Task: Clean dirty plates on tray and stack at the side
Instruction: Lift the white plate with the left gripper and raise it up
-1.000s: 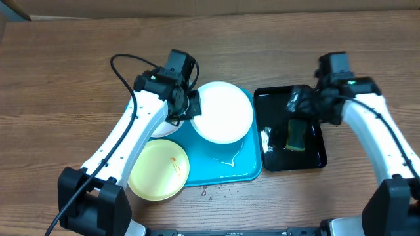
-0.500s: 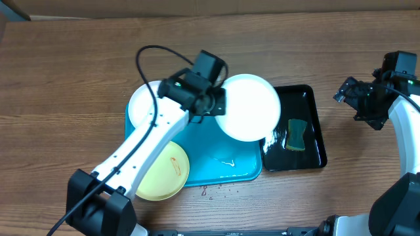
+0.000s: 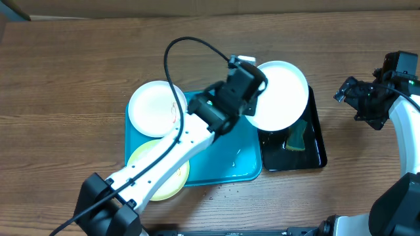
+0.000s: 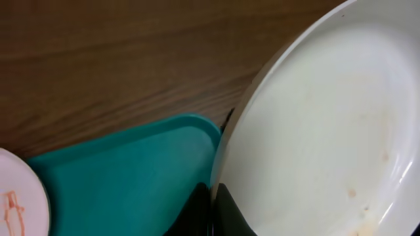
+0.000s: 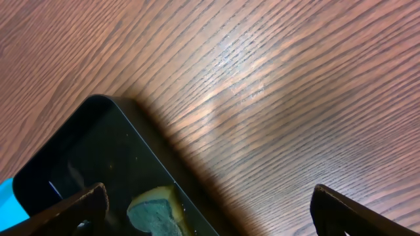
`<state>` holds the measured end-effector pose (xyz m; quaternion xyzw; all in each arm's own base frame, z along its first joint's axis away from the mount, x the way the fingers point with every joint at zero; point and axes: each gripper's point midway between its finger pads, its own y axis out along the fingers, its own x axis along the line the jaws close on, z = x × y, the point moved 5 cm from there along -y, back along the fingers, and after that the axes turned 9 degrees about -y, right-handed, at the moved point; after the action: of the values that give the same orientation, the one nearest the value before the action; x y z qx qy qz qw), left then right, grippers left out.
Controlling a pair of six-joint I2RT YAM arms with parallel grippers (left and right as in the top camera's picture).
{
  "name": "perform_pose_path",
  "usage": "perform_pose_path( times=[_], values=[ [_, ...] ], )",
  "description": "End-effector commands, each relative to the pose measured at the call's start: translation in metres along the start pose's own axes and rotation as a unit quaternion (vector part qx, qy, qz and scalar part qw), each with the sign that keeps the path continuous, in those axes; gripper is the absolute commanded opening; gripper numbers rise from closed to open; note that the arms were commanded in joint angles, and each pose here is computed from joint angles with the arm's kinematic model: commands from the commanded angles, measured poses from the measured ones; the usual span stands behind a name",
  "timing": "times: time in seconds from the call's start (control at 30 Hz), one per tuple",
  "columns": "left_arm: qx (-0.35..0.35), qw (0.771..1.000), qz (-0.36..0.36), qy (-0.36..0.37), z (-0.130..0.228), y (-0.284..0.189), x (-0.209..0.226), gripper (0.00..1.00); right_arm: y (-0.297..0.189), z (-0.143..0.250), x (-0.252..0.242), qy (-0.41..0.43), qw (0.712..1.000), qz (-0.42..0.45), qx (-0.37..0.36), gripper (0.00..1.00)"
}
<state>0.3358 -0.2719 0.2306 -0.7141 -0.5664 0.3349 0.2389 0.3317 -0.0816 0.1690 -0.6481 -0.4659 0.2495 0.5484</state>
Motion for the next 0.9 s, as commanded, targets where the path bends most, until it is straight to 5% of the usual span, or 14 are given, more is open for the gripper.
perform_pose_path(
  times=[0.0, 0.47, 0.87],
  values=[
    [-0.077, 0.996, -0.039, 0.032, -0.020, -0.020, -0.007, 0.04, -0.010, -0.007, 0.003, 0.000, 1.000, -0.008, -0.020, 1.00],
    [-0.212, 0.949, -0.103, 0.211, -0.024, -0.056, -0.061, 0.04, -0.010, -0.007, 0.003, 0.000, 1.000, -0.008, -0.020, 1.00],
    [-0.267, 0.909, -0.161, 0.276, -0.022, -0.084, -0.083, 0.04, -0.010, -0.008, 0.003, -0.001, 1.000, -0.008, -0.021, 1.00]
  ],
)
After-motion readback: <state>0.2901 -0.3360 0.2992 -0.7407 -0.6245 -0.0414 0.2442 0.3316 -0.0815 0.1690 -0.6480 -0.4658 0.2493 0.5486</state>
